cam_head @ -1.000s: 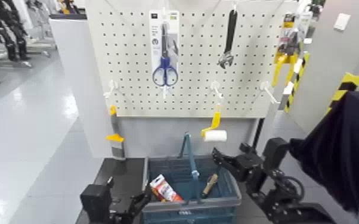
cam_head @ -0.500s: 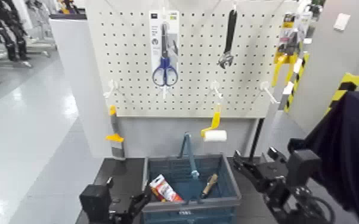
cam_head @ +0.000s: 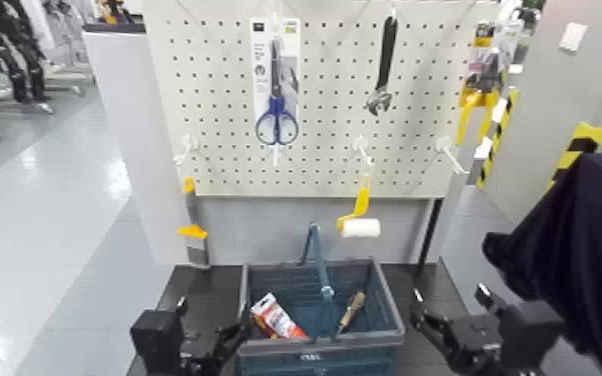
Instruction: Put the tool with the wooden handle into the crate.
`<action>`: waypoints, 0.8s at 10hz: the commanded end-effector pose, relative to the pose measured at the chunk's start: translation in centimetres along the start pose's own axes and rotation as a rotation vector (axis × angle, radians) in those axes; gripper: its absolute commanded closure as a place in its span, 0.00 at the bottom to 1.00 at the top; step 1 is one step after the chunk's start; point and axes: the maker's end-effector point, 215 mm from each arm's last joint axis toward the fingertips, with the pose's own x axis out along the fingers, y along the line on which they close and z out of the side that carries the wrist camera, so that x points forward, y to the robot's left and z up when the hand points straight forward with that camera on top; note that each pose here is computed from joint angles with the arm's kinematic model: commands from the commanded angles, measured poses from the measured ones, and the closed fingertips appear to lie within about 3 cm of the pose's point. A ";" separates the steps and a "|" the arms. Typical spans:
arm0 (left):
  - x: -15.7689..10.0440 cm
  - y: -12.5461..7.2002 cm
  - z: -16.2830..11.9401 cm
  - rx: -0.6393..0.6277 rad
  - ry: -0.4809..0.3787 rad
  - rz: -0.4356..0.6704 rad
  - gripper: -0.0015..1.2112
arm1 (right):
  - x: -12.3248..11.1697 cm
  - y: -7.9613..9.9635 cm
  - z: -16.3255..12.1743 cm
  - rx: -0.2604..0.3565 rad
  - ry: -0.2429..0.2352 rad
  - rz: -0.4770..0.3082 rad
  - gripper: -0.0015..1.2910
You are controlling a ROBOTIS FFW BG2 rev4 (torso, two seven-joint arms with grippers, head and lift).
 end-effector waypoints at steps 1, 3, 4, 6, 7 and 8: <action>0.0 0.1 0.0 0.003 -0.001 0.003 0.11 | -2.2 0.0 -1.5 0.009 0.016 -0.005 0.08; 0.0 0.1 0.0 0.003 -0.001 0.003 0.10 | -2.5 -0.2 -1.9 0.008 0.021 0.011 0.08; 0.0 0.1 0.1 0.002 -0.003 0.003 0.10 | -2.9 -0.2 -1.9 0.014 0.018 0.014 0.08; -0.2 0.3 -0.1 0.001 0.000 0.008 0.10 | -4.2 -0.5 -2.5 0.016 0.035 -0.003 0.09; -0.2 0.3 0.0 0.001 0.000 0.009 0.10 | -4.4 -0.5 -2.8 0.012 0.043 -0.003 0.09; -0.1 0.3 0.0 0.001 -0.002 0.008 0.10 | -4.4 -0.5 -2.7 0.007 0.042 -0.003 0.09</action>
